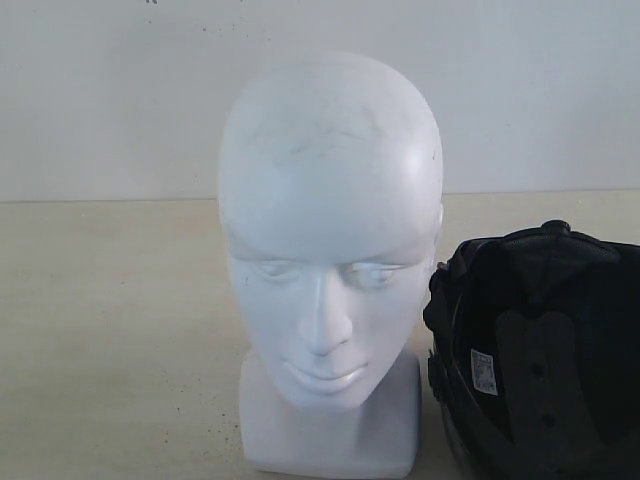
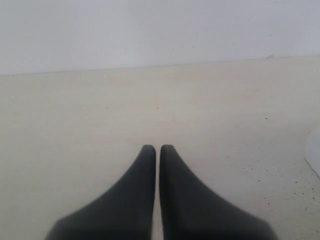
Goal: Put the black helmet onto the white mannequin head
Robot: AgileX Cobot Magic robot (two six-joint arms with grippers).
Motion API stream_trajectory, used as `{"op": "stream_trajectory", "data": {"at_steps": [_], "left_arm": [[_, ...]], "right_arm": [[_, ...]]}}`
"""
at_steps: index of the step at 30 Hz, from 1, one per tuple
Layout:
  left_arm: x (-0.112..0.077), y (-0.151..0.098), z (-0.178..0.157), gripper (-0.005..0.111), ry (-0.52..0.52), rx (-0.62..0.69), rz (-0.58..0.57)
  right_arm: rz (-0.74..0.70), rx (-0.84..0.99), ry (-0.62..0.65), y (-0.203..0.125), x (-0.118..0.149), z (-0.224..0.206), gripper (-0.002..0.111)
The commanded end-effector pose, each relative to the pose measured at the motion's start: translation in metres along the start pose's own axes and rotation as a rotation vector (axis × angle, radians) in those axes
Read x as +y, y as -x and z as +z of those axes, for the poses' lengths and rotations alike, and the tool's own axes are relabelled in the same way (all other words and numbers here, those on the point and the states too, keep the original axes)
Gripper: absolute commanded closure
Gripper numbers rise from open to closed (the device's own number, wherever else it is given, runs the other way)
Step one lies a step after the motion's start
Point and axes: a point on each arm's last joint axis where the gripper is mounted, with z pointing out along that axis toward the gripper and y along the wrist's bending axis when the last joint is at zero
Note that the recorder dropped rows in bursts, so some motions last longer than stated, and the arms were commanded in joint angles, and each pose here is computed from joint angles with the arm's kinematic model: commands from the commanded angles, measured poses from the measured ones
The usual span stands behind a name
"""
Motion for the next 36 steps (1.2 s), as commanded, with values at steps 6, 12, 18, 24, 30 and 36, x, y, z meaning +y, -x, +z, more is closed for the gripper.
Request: {"op": "stream_trajectory", "data": {"at_steps": [6,12,18,24,30,36], "left_arm": [[0.0,-0.001,0.0,0.102,-0.004,-0.001,0.008],[0.0,-0.001,0.0,0.102,-0.004,-0.001,0.008],[0.0,-0.001,0.0,0.102,-0.004,-0.001,0.008],[0.0,-0.001,0.0,0.102,-0.004,-0.001,0.008],[0.0,-0.001,0.0,0.102,-0.004,-0.001,0.008],[0.0,-0.001,0.0,0.102,-0.004,-0.001,0.008]], "right_arm": [[-0.175,0.034,0.022,0.018,0.011,0.024,0.045],[-0.183,-0.096,-0.047,0.031,0.012,0.03,0.034],[-0.119,-0.076,-0.11,0.039,0.0,0.051,0.034],[-0.122,-0.071,-0.143,0.043,-0.006,0.064,0.034],[-0.128,-0.035,-0.145,0.043,-0.007,0.075,0.034],[-0.142,0.03,-0.229,0.038,-0.016,0.077,0.034]]}}
